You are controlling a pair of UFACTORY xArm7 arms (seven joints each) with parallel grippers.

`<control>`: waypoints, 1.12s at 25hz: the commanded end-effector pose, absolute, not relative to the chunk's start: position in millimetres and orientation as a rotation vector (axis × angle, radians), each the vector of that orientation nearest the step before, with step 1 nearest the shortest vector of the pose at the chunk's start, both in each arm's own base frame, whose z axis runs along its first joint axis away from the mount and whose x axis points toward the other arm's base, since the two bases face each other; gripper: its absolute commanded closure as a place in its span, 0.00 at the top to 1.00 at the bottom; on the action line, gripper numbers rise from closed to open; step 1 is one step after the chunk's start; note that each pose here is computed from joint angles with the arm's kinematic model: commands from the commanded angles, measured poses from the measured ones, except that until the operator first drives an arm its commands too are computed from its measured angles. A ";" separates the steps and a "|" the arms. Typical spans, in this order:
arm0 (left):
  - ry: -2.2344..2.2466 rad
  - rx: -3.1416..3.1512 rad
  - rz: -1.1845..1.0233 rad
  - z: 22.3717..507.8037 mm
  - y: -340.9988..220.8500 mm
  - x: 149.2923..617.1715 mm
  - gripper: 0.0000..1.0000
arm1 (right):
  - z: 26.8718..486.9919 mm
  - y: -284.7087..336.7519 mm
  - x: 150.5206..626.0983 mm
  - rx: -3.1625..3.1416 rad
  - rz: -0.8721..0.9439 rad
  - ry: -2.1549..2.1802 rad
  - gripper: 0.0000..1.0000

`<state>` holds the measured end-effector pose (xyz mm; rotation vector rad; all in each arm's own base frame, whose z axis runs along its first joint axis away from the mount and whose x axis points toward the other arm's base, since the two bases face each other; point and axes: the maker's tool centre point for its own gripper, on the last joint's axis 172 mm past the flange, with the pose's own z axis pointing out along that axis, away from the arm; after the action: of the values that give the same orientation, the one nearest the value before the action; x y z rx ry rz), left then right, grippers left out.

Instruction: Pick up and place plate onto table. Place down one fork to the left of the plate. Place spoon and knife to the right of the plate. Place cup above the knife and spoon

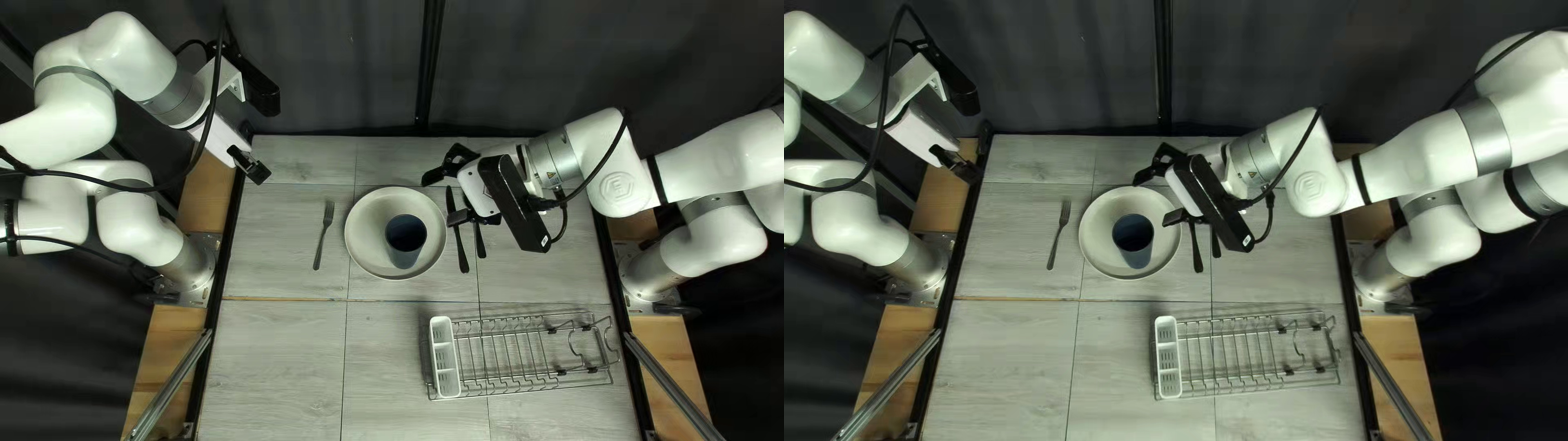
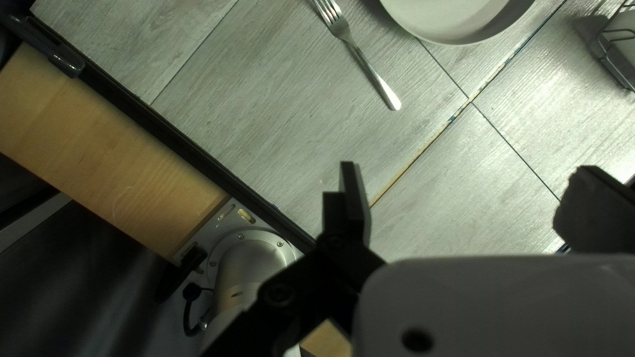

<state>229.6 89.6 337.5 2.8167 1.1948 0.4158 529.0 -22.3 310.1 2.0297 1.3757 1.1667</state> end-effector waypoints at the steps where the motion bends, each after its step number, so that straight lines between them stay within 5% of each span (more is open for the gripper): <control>1: 1.195 2.817 0.416 337.5 89.6 229.6 1.00 | 310.1 -22.3 529.0 2.030 1.167 1.376 1.00; 28: 1.195 2.817 0.416 337.5 89.6 229.6 1.00 | 317.1 -20.1 528.7 2.025 1.180 1.356 1.00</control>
<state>229.6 89.6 337.5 2.8167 1.1948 0.4158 528.7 -20.1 317.1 2.0253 1.3558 1.1797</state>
